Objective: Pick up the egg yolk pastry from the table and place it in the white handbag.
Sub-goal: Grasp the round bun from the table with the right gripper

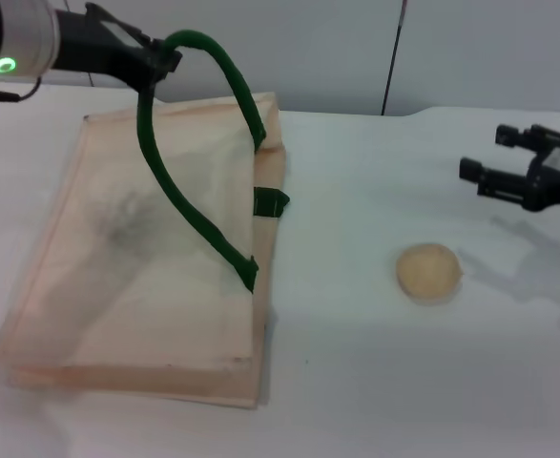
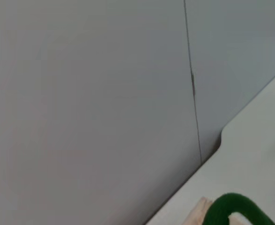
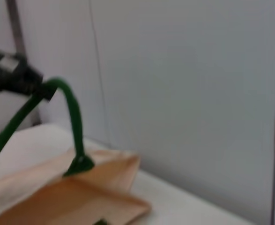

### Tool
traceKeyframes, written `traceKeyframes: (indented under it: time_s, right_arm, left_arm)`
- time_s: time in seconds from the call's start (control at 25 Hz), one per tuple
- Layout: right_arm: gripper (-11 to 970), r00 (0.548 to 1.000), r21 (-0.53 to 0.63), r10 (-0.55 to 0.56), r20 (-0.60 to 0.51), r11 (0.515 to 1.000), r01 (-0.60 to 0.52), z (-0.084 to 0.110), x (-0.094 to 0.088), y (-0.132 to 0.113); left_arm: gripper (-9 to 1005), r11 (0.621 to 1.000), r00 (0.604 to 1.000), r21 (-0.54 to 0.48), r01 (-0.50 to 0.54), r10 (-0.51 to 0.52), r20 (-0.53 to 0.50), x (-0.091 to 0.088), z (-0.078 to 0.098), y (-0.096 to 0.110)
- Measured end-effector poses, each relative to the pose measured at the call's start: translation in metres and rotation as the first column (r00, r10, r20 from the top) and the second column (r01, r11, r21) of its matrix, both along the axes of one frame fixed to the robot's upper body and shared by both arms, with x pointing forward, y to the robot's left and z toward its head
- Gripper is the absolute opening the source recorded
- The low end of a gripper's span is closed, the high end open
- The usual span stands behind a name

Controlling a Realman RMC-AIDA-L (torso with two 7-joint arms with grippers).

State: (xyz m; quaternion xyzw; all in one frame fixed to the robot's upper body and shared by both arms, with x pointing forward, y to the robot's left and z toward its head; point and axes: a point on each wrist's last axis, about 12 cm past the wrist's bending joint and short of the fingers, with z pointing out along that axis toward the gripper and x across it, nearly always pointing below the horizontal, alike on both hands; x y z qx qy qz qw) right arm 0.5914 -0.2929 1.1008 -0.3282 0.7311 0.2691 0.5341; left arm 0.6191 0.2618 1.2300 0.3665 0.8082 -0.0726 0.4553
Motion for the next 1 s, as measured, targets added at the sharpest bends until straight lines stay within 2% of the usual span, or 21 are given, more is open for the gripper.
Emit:
traceKeyframes:
  time_s: [0.28, 0.6, 1.0]
  right_arm:
    - [824, 0.988, -0.056, 0.091, -0.123, 0.994, -0.098, -0.002, -0.008, 0.001]
    - [858, 0.96, -0.086, 0.157, -0.23, 0.98, -0.181, -0.015, -0.005, 0.02]
    - [891, 0.948, -0.168, 0.1, -0.303, 0.973, -0.156, -0.027, 0.005, 0.027]
  left_arm:
    - [102, 1.0, 0.999, 0.008, 0.017, -0.017, 0.045, -0.01, 0.021, -0.002]
    - [103, 1.0, 0.996, 0.015, 0.025, -0.026, 0.087, -0.021, 0.04, -0.004]
    - [102, 0.999, 0.992, 0.021, 0.044, -0.046, 0.119, -0.034, 0.055, -0.006]
